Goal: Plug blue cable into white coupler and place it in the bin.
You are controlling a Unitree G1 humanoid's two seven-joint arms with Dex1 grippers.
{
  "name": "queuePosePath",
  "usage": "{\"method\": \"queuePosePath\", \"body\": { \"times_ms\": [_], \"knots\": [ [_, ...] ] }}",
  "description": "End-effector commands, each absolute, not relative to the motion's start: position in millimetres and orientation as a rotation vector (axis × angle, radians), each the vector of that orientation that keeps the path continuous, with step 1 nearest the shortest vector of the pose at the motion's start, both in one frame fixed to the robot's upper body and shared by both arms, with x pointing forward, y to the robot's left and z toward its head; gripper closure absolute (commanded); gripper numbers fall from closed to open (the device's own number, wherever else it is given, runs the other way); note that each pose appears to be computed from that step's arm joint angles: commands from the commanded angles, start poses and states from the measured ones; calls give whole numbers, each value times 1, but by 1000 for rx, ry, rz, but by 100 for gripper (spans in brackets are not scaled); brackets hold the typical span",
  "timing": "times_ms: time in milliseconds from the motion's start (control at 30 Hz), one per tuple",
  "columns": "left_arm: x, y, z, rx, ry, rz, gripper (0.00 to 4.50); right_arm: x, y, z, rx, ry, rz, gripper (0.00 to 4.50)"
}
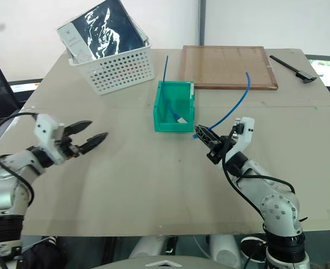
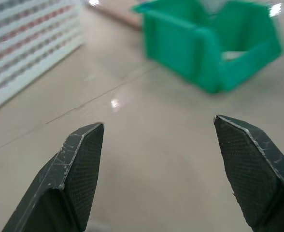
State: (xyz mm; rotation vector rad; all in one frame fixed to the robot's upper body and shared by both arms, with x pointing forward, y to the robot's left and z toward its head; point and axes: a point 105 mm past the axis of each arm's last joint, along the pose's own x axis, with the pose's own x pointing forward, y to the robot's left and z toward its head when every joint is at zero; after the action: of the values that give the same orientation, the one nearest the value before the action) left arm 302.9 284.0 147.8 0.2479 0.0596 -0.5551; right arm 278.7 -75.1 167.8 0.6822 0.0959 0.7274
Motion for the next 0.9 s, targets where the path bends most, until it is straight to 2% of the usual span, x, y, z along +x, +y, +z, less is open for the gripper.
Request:
{"method": "queuePosePath", "body": {
  "times_ms": [33, 300, 600, 633, 733, 833, 867, 900],
  "knots": [
    [298, 311, 139, 292, 114, -514, 79, 277, -69, 178, 665, 59, 788, 450],
    [305, 332, 119, 341, 194, -514, 79, 275, -70, 176, 645, 56, 780, 450],
    [324, 321, 108, 392, 211, -577, 79, 272, -73, 175, 631, 46, 760, 450],
    [324, 318, 107, 393, 214, -590, 131, 272, -73, 175, 630, 46, 758, 450],
    [325, 316, 104, 397, 223, -608, 238, 270, -74, 176, 626, 44, 753, 450],
    [326, 304, 110, 394, 194, -661, 396, 268, -76, 175, 608, 41, 747, 450],
    [326, 297, 113, 383, 181, -691, 414, 268, -77, 175, 594, 39, 749, 450],
    [326, 289, 115, 372, 170, -722, 411, 267, -77, 174, 579, 36, 752, 450]
  ]
}}
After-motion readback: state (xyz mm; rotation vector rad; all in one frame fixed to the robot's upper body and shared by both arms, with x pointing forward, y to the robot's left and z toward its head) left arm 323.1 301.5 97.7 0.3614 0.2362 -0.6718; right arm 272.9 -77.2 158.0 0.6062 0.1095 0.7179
